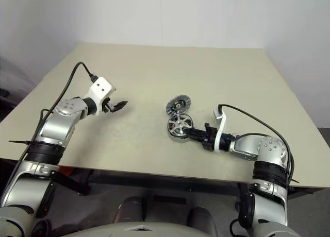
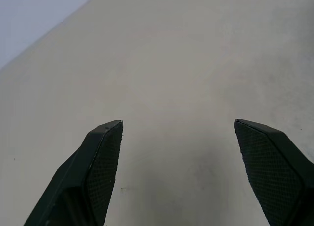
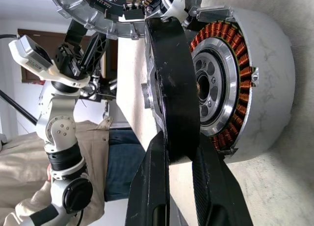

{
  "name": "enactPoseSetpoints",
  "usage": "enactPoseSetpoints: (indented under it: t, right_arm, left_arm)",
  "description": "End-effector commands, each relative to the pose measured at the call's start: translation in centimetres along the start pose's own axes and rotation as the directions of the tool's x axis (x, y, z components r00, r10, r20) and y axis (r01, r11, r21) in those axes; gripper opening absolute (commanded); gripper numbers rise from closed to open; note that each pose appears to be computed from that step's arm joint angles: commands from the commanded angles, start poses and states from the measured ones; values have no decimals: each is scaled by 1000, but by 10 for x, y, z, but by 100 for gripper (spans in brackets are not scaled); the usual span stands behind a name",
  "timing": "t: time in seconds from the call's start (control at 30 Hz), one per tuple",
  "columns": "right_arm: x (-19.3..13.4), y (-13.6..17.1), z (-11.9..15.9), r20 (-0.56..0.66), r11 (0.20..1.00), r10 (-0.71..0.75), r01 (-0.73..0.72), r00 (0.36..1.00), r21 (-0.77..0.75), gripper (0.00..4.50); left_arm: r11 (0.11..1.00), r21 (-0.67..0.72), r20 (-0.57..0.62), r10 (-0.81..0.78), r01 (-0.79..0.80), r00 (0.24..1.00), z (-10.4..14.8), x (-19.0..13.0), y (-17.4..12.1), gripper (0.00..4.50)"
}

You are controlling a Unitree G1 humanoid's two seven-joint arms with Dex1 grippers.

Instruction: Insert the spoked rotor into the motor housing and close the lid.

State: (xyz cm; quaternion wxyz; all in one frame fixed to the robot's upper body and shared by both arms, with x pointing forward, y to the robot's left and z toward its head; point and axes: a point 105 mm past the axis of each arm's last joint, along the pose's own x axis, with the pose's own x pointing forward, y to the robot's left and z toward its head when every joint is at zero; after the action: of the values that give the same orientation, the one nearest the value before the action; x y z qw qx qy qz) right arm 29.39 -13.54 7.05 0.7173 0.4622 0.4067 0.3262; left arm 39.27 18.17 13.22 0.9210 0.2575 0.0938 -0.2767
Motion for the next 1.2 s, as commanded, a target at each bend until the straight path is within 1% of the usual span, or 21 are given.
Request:
enactPoseSetpoints:
  t: [0.03,0.07,0.1,0.13,0.27,0.4,0.53,0.73,0.87,0.97,1.07,1.17,1.2]
  right_arm:
    - [-1,9,5,17,999,16,-15,1000,-35,67]
    - [-1,7,5,19,999,3,-2,1000,-38,106]
    - [-2,6,6,21,999,-7,8,1000,-44,130]
    - [-2,5,6,22,999,-11,13,1000,-50,164]
    - [-2,14,6,25,997,35,-33,999,-71,292]
    - [-9,26,8,20,990,95,-93,995,-103,292]
    - [-22,26,7,22,988,94,-90,995,-129,292]
    - [-45,13,6,50,986,25,-17,998,-168,292]
    - [-51,14,16,95,963,-2,27,996,-270,292]
    - [-42,20,30,145,885,-40,103,989,-454,292]
    - [-26,12,43,195,802,-110,203,975,-562,292]
    - [-12,4,59,265,708,-164,300,950,-640,232]
    - [-7,2,62,274,674,-180,321,945,-665,199]
  left_arm:
    - [999,33,47,38,-40,998,17,-6,12,382]
    - [999,33,47,39,-41,998,17,-6,13,382]
    - [999,34,47,40,-42,998,18,-6,13,382]
    - [999,34,48,41,-42,998,18,-6,13,382]
    - [998,33,48,42,-44,998,18,-5,13,382]
    - [999,31,48,43,-44,998,17,-5,13,382]
    - [999,28,49,43,-45,998,17,-5,12,382]
    - [999,27,48,41,-42,998,16,-6,12,382]
    - [999,27,50,36,-37,998,17,-3,11,382]
    - [999,29,54,31,-33,998,19,-1,11,382]
    - [999,31,57,29,-31,998,20,2,11,382]
    - [999,39,63,24,-27,998,23,4,10,382]
    - [999,42,64,24,-27,998,24,4,10,382]
